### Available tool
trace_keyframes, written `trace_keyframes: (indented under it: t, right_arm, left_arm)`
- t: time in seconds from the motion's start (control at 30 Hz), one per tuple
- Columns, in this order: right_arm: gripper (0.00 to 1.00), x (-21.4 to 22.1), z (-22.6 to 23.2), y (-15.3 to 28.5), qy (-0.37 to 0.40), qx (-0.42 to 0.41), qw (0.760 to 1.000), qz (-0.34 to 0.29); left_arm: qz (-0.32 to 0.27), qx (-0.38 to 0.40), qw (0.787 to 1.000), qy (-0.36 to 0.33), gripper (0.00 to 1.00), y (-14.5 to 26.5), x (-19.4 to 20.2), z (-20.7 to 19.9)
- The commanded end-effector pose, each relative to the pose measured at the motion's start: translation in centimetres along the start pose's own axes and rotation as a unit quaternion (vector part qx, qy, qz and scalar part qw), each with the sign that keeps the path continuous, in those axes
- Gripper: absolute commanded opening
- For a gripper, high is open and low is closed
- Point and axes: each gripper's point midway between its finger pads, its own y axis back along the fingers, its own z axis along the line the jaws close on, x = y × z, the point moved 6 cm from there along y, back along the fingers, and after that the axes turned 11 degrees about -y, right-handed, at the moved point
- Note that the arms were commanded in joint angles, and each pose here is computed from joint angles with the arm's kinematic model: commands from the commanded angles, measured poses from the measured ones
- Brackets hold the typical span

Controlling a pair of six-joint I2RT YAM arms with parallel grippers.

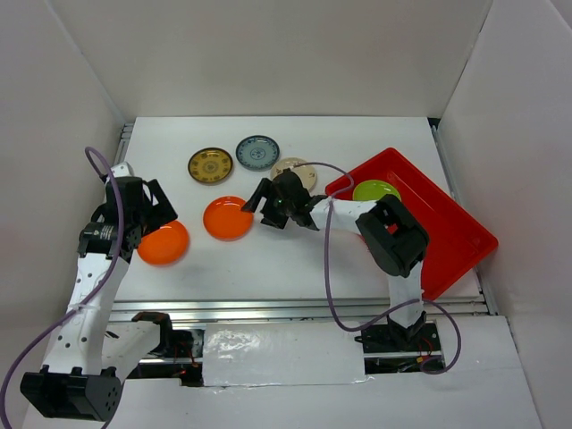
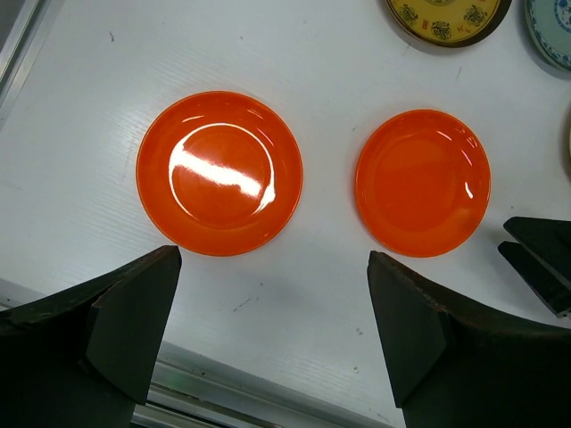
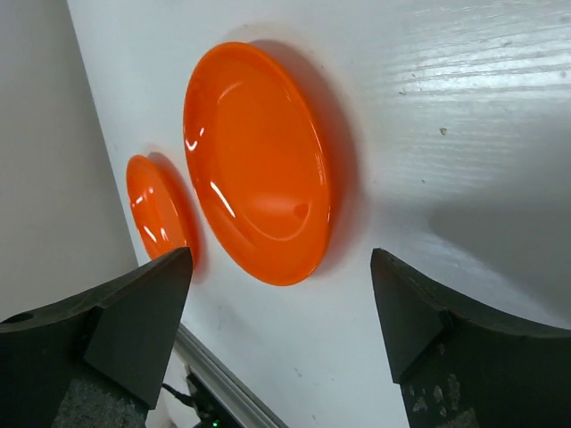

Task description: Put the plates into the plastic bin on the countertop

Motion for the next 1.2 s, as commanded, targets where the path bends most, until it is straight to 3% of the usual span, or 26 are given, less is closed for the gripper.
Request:
trace_keyframes:
  t: [0.0,0.27,0.33,0.43,0.47,0.63,0.7,0.77,0.8,0.9,0.93,1.07,1.17]
  right_arm:
    - [0.87,0.5,-0.1,-1.3,0.020,-0.022,0.999,0.031]
    - [0.58,1.0,-0.6,-5.1,0.002,-0.024,0.998,0.051]
    - [0.43,0.8,-0.4,-5.4,-0.001,-0.025,0.998,0.049]
    - [0.07,0.7,0.2,-5.5,-0.005,-0.027,0.999,0.047]
    - [0.00,0.4,0.7,-5.1,-0.006,-0.036,0.998,0.041]
    - [0.00,-1.3,4.4,-0.5,0.013,-0.105,0.994,0.012]
    - [0.00,-3.2,6.5,3.7,0.031,-0.134,0.990,-0.017]
    - [0.00,-6.7,6.3,7.5,0.017,-0.102,0.993,-0.054]
    - [0.00,-10.2,4.9,9.0,0.035,-0.068,0.990,-0.116]
    - [0.00,-13.7,0.7,13.8,0.023,0.003,0.984,-0.176]
    - [0.00,-16.7,-1.9,15.9,-0.005,0.023,0.978,-0.208]
    - [0.00,-20.2,-11.9,22.7,-0.079,0.101,0.952,-0.279]
    - [0.00,-21.2,-16.6,26.3,-0.125,0.104,0.933,-0.320]
  left_arm:
    - [-0.031,0.013,0.999,-0.004,0.99,0.4,-1.5,-0.3]
    - [-0.029,0.008,1.000,-0.003,0.99,0.2,-1.4,-0.2]
    - [-0.028,0.008,1.000,-0.003,0.99,0.2,-1.4,-0.2]
    - [-0.030,0.012,0.999,-0.005,0.99,0.2,-1.4,-0.3]
    - [-0.029,0.011,1.000,-0.004,0.99,0.2,-1.4,-0.3]
    - [-0.030,0.018,0.999,-0.006,0.99,0.2,-1.4,-0.5]
    - [-0.028,0.020,0.999,-0.007,0.99,0.1,-1.4,-0.5]
    - [-0.026,0.019,0.999,-0.008,0.99,0.1,-1.3,-0.5]
    - [-0.025,0.020,0.999,-0.008,0.99,0.1,-1.3,-0.5]
    - [-0.033,0.029,0.999,-0.009,0.99,0.3,-1.4,-0.7]
    - [-0.032,0.043,0.998,-0.012,0.99,0.3,-1.4,-0.9]
    - [-0.032,0.061,0.997,-0.019,0.99,0.3,-1.4,-1.3]
    - [-0.033,0.073,0.997,-0.022,0.99,0.4,-1.4,-1.6]
